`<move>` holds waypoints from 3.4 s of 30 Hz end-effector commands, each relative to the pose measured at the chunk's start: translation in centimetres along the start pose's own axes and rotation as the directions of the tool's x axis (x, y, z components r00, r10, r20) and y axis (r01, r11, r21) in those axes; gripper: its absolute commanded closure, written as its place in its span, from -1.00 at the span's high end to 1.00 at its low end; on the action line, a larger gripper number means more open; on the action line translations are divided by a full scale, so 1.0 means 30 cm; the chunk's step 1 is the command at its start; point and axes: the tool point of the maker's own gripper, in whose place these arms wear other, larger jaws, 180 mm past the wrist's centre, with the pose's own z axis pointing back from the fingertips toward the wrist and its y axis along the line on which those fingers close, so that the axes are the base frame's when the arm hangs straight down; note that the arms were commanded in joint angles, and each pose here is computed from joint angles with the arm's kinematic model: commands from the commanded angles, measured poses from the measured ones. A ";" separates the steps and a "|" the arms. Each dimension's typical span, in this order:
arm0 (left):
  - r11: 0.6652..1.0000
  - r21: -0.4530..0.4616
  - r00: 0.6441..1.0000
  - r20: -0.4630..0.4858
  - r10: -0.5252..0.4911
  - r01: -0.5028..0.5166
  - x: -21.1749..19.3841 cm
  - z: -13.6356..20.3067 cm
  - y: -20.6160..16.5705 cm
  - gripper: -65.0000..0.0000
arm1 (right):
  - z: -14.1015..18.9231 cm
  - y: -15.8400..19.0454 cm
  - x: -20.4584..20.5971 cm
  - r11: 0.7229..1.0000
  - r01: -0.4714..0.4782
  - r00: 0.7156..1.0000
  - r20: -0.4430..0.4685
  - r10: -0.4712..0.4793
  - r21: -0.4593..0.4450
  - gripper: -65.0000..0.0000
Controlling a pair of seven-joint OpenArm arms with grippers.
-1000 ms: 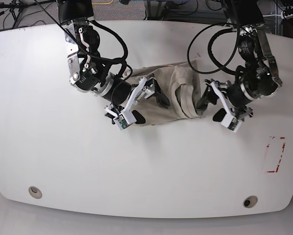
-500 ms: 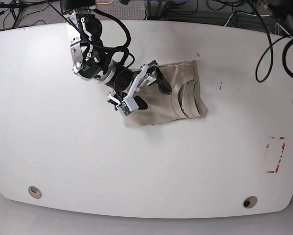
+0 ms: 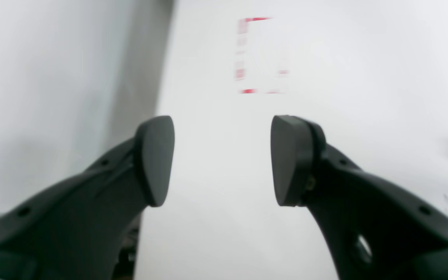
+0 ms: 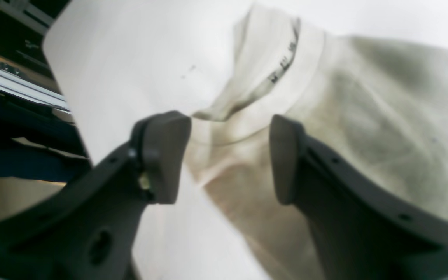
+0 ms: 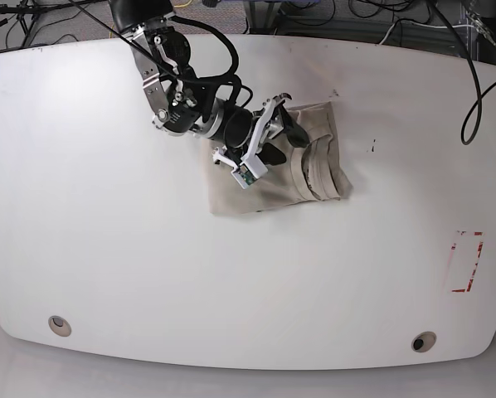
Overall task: Fold the T-shirt properly
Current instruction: 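Regrasp the folded bundle's sides with both grippers, then pull the bundle's end with the left gripper to straighten it, then press and tuck the bundle's edges with both grippers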
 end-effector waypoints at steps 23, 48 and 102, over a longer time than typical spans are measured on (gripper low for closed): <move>0.790 -0.584 0.980 0.051 -0.195 0.187 -0.111 -0.051 -1.070 0.13 | 0.146 -0.374 0.250 0.967 -0.129 0.986 0.076 0.148 -0.219 -0.69; 0.704 -0.696 0.928 -0.155 -0.339 0.141 -0.451 -0.179 -1.313 0.12 | 0.109 -0.513 -0.055 0.949 -0.172 0.985 -0.015 0.175 -0.264 -0.69; 0.739 -0.554 0.914 0.112 -0.389 0.383 -0.029 -0.107 -1.321 0.12 | 0.207 -0.255 0.056 0.927 -0.227 0.968 0.036 0.248 -0.298 -0.69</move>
